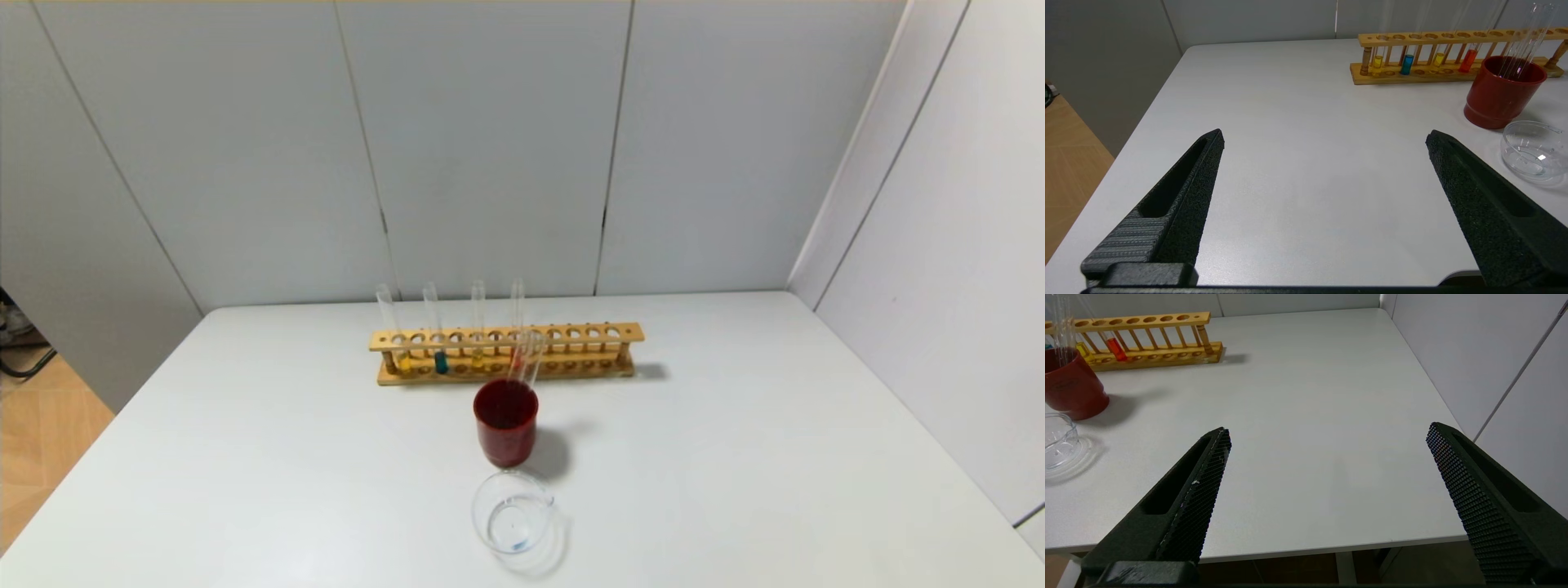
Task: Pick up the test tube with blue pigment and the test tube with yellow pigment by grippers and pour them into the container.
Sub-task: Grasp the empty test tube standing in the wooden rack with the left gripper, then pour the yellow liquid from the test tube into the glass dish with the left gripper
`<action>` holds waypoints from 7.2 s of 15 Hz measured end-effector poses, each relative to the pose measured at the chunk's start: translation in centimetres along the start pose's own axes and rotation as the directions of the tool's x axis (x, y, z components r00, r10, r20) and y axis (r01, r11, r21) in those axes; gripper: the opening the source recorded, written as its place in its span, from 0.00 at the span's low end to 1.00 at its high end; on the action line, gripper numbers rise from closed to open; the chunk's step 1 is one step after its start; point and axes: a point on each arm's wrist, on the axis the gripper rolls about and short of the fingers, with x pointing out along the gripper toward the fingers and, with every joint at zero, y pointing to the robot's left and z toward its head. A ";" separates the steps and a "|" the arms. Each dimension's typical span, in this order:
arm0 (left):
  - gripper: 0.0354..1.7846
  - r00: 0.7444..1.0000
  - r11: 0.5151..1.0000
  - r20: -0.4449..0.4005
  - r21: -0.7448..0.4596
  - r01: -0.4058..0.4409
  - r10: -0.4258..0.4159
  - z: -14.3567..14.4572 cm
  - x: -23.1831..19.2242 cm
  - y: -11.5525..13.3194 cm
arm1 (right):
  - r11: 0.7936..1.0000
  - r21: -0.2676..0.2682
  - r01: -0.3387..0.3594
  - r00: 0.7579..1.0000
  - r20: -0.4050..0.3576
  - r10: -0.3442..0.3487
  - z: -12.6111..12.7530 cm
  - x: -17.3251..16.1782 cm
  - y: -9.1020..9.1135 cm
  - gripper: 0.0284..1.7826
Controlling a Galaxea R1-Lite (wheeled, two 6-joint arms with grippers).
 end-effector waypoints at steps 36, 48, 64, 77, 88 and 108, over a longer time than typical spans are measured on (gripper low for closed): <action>0.98 0.913 0.913 -0.038 0.021 0.407 -0.406 17.7 20.0 -2.0 | 1.000 0.000 0.000 1.000 0.000 0.000 0.0 0.0 0.0 0.98; 0.98 0.895 0.905 -0.139 -0.024 0.425 -0.424 7.5 31.1 -2.9 | 1.000 0.000 0.000 1.000 0.000 0.000 0.0 0.0 0.0 0.98; 0.98 0.917 0.929 -0.156 -0.009 0.369 -0.366 0.7 37.8 -5.8 | 1.000 0.000 0.001 1.000 0.000 -0.001 0.0 0.0 0.0 0.98; 0.89 0.913 0.929 -0.181 -0.013 0.371 -0.367 -1.6 40.7 -7.3 | 1.000 0.000 0.000 1.000 0.000 0.000 0.0 0.0 0.0 0.98; 0.16 0.912 0.926 -0.175 -0.007 0.376 -0.372 -1.7 41.0 -8.2 | 1.000 0.000 0.000 1.000 0.000 0.000 0.0 0.0 0.0 0.98; 0.16 0.952 0.954 -0.154 0.099 0.282 -0.265 18.5 31.0 -6.8 | 1.000 0.000 0.000 1.000 0.000 0.000 0.0 0.0 0.0 0.98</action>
